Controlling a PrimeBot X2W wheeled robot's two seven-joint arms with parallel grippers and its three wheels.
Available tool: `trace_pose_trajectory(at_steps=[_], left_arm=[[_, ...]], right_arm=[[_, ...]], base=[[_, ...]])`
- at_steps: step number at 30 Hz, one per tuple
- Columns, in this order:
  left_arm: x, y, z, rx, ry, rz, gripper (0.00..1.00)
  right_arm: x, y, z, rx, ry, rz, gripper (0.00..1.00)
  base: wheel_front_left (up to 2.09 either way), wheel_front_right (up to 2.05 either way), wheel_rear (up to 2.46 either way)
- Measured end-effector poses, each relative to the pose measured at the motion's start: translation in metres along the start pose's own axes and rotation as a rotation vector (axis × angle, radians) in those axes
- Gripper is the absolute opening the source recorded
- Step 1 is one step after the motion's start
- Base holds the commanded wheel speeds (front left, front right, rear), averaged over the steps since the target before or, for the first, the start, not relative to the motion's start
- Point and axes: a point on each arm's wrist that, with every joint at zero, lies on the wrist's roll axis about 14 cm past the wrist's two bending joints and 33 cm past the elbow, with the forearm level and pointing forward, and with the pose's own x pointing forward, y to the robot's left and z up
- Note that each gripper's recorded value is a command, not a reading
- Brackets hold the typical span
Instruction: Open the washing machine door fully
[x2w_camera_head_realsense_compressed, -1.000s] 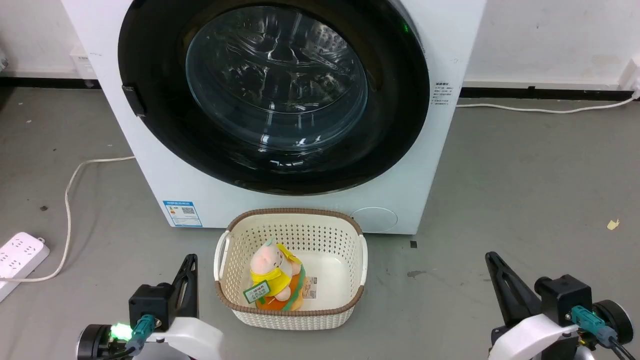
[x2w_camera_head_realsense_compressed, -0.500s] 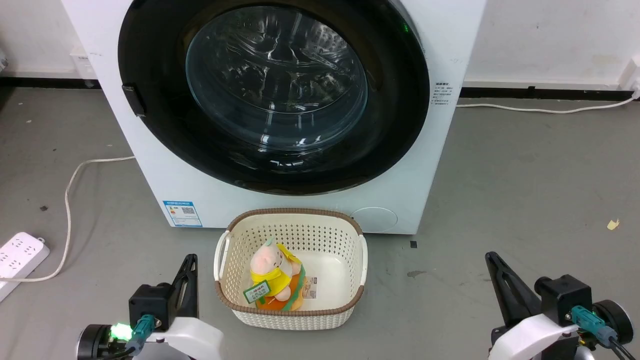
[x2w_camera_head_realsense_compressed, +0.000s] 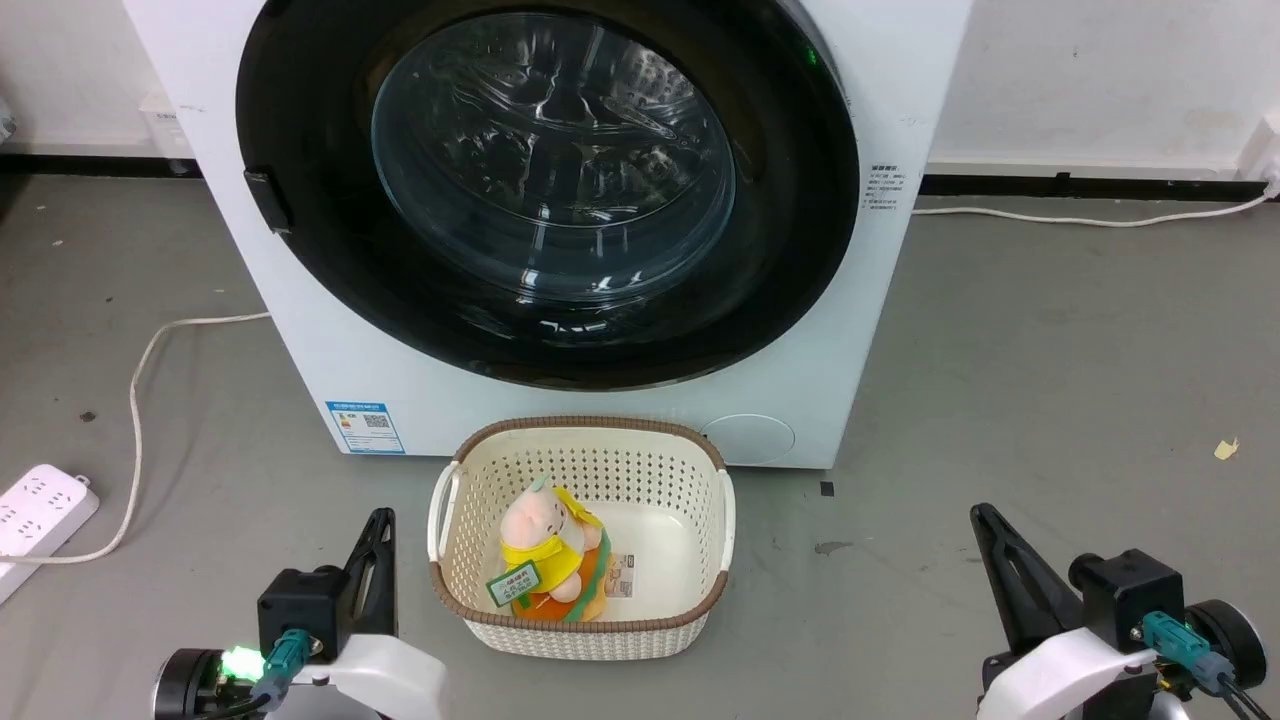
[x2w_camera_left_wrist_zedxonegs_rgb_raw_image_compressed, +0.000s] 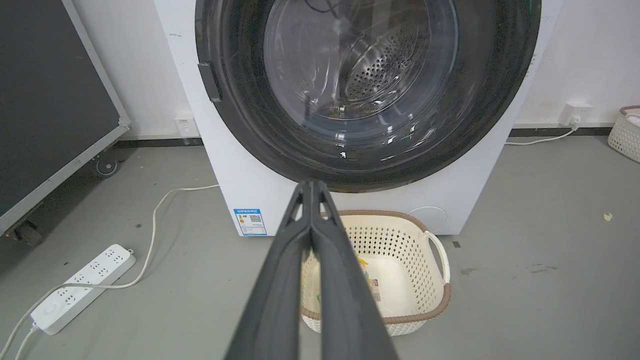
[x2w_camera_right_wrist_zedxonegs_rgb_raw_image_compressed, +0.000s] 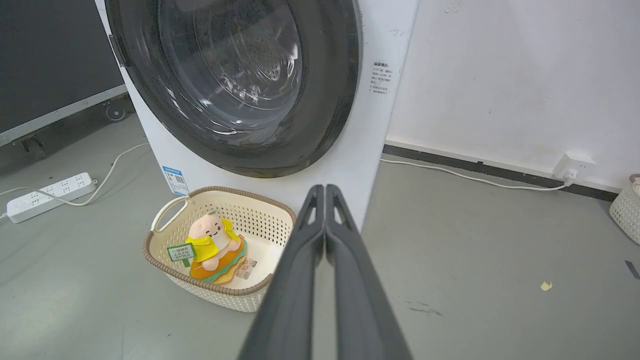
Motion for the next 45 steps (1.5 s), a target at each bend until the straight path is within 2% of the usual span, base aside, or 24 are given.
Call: trace_pose_trajectory(at_steps=[6, 7, 8, 9, 10, 34, 45], left_arm=[[0.0, 0.0, 0.0, 0.0, 0.0, 0.0, 0.0], [0.0, 0.0, 0.0, 0.0, 0.001, 0.0, 1.0], [0.0, 0.0, 0.0, 0.0, 0.001, 0.0, 1.0], [0.0, 0.0, 0.0, 0.0, 0.001, 0.0, 0.0], [0.0, 0.0, 0.0, 0.0, 0.001, 0.0, 1.0], [0.001, -0.008, 0.0, -0.001, -0.021, -0.023, 1.0], [0.012, -0.012, -0.006, -0.003, -0.018, -0.034, 1.0]], right_arm=[[0.0, 0.0, 0.0, 0.0, 0.0, 0.0, 0.0], [0.0, 0.0, 0.0, 0.0, 0.0, 0.001, 1.0], [0.0, 0.0, 0.0, 0.0, 0.001, 0.001, 1.0], [0.0, 0.0, 0.0, 0.0, 0.001, 0.001, 0.0], [0.0, 0.0, 0.0, 0.0, 0.001, 0.001, 1.0], [0.002, 0.002, 0.0, 0.041, -0.023, 0.007, 1.0], [0.029, -0.001, 0.007, 0.079, -0.051, 0.032, 1.0]], base=[[0.0, 0.0, 0.0], [0.0, 0.0, 0.0], [0.0, 0.0, 0.0], [0.0, 0.0, 0.0], [0.0, 0.0, 0.0], [0.0, 0.0, 0.0], [0.0, 0.0, 0.0]])
